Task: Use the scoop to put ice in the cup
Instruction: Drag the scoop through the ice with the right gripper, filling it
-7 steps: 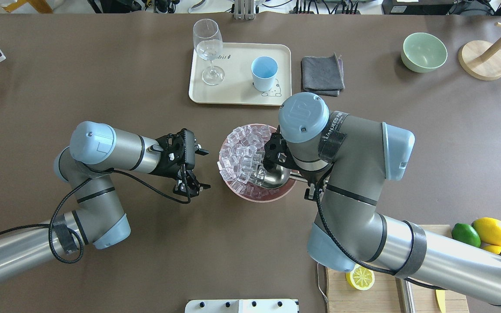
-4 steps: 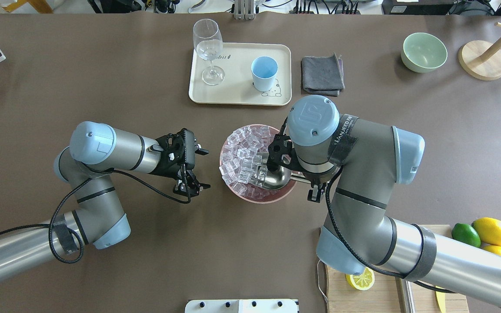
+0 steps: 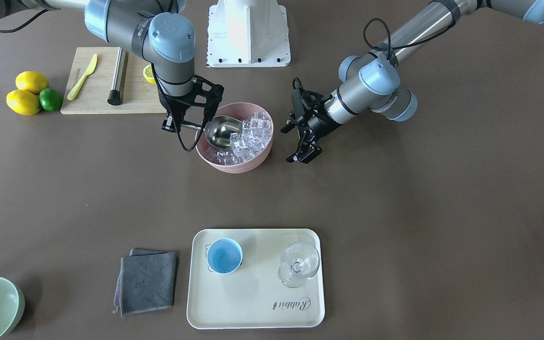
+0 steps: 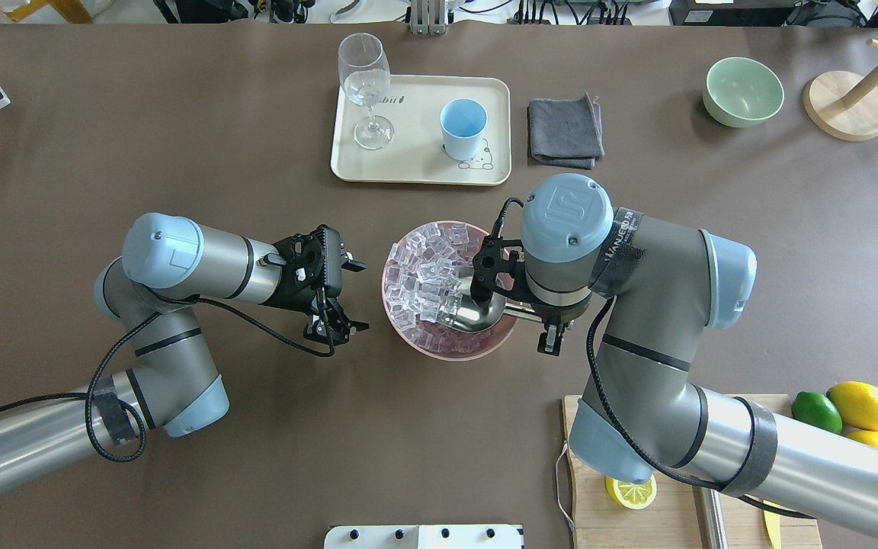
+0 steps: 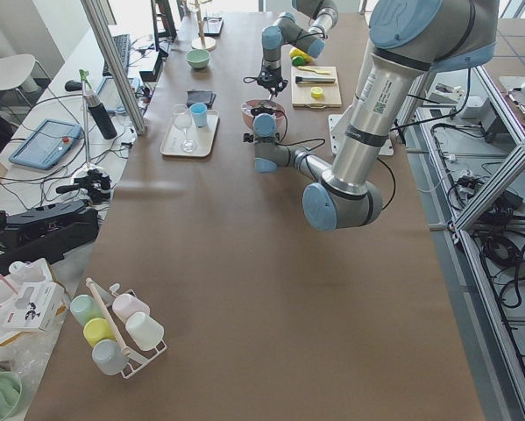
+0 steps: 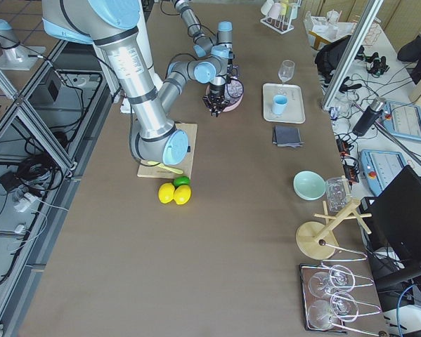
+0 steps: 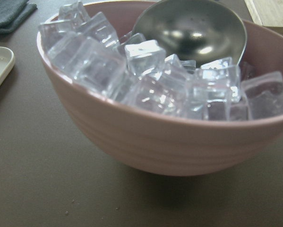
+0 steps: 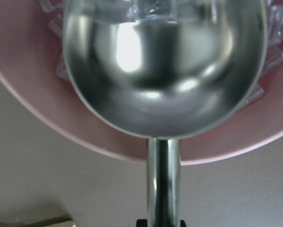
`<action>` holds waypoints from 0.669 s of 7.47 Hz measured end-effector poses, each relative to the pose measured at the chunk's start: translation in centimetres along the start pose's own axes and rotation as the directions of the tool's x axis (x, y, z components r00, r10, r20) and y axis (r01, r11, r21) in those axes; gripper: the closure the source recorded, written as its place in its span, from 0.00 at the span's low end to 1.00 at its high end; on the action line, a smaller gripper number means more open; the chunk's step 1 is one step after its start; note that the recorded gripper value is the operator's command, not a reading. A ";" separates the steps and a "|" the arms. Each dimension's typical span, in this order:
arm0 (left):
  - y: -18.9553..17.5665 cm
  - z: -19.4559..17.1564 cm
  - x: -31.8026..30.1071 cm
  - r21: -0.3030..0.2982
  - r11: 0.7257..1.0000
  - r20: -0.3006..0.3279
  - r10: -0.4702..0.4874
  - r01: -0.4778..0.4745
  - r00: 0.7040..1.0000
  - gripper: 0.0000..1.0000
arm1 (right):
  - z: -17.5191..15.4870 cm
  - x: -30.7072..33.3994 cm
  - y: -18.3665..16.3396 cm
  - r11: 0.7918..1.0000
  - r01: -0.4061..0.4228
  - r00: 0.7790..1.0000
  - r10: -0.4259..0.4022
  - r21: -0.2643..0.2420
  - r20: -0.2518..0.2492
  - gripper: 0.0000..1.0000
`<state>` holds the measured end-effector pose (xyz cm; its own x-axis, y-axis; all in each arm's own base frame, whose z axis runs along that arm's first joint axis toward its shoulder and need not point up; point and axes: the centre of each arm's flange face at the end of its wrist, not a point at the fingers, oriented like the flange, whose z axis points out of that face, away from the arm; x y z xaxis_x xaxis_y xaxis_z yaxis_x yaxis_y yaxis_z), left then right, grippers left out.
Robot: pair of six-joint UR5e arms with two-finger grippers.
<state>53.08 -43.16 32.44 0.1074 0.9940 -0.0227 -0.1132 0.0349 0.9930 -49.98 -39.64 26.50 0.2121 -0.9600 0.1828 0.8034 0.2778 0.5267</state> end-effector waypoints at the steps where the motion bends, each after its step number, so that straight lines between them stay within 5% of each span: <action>1: 0.0 0.0 0.0 0.000 1.000 0.000 0.000 0.000 1.000 0.02 | 0.2 0.0 0.1 1.000 0.004 1.000 -0.004 0.013 0.001 1.00; 5: 0.0 0.0 0.0 -0.001 1.000 0.000 0.000 0.000 1.000 0.02 | -0.4 -0.5 0.3 0.999 0.024 0.999 -0.025 0.043 0.023 1.00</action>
<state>53.09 -43.17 32.48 0.1075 0.9939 -0.0231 -0.1140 0.0354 0.9929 -49.62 -39.11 26.18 0.1790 -0.9657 0.1881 0.7838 0.2555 0.5659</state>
